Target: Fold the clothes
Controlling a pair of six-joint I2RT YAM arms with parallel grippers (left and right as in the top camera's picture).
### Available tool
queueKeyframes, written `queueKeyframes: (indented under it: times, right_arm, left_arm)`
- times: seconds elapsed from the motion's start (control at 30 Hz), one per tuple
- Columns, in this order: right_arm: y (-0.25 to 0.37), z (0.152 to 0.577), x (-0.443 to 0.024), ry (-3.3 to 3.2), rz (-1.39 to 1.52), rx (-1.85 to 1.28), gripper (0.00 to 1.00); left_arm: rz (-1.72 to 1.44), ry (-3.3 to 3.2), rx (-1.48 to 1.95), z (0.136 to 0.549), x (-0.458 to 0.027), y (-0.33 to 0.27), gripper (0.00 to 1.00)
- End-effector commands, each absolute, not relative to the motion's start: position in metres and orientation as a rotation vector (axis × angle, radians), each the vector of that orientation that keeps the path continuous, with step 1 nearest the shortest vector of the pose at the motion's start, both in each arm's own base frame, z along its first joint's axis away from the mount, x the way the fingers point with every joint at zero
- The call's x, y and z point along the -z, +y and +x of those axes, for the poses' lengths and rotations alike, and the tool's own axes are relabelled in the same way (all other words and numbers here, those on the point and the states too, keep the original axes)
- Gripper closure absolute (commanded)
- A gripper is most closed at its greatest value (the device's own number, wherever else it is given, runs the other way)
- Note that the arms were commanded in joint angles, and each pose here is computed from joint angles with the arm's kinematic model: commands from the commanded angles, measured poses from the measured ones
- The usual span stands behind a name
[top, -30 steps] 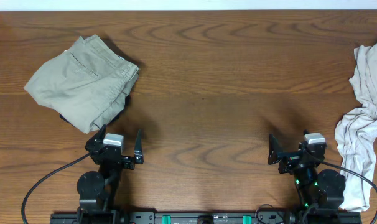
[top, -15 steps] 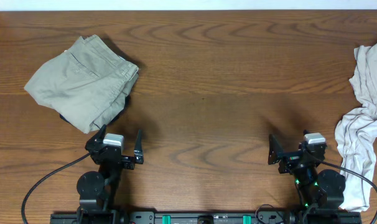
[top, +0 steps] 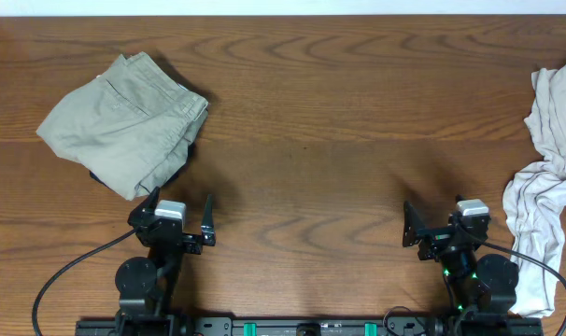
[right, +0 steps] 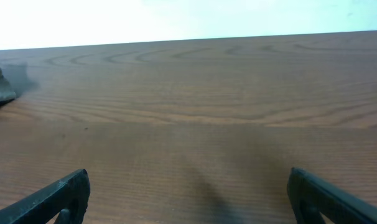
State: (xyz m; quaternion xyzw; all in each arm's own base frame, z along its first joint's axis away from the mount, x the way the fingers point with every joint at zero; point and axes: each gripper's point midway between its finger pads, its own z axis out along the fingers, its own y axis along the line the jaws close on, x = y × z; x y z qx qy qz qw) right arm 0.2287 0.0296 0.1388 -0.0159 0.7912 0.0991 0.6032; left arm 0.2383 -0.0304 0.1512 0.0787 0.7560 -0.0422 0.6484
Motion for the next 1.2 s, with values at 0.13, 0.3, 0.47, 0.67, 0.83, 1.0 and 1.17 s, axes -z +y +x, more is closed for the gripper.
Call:
queueKeyframes:
  times: [0.13, 0.3, 0.47, 0.67, 0.83, 1.0, 1.17]
  right_arm:
    - [0.027, 0.232, -0.153, 1.767, -0.047, -0.210, 0.01]
    - [0.046, 0.227, -0.147, 1.795, -0.089, -0.342, 0.01]
    - [0.069, 0.223, -0.176, 1.686, -0.135, -0.522, 0.01]
    - [0.073, 0.218, -0.227, 1.577, -0.134, -0.574, 0.01]
    - [0.053, 0.229, -0.248, 1.698, -0.021, -0.469, 0.01]
    - [0.036, 0.251, -0.241, 1.981, 0.111, -0.392, 0.01]
    - [0.026, 0.264, -0.220, 2.385, 0.044, -0.248, 0.01]
  left_arm:
    - [0.162, 1.754, 0.118, 0.239, -0.137, -0.031, 0.02]
    - [0.009, 1.771, 0.245, 0.239, -0.136, -0.031, 0.02]
    - [-0.043, 1.698, 0.461, 0.237, -0.160, -0.049, 0.02]
    - [-0.011, 1.537, 0.481, 0.230, -0.232, -0.051, 0.02]
    - [-0.010, 1.537, 0.481, 0.234, -0.283, -0.051, 0.02]
    - [-0.051, 1.710, 0.487, 0.261, -0.308, -0.052, 0.02]
    - [-0.076, 1.979, 0.465, 0.291, -0.306, -0.053, 0.02]
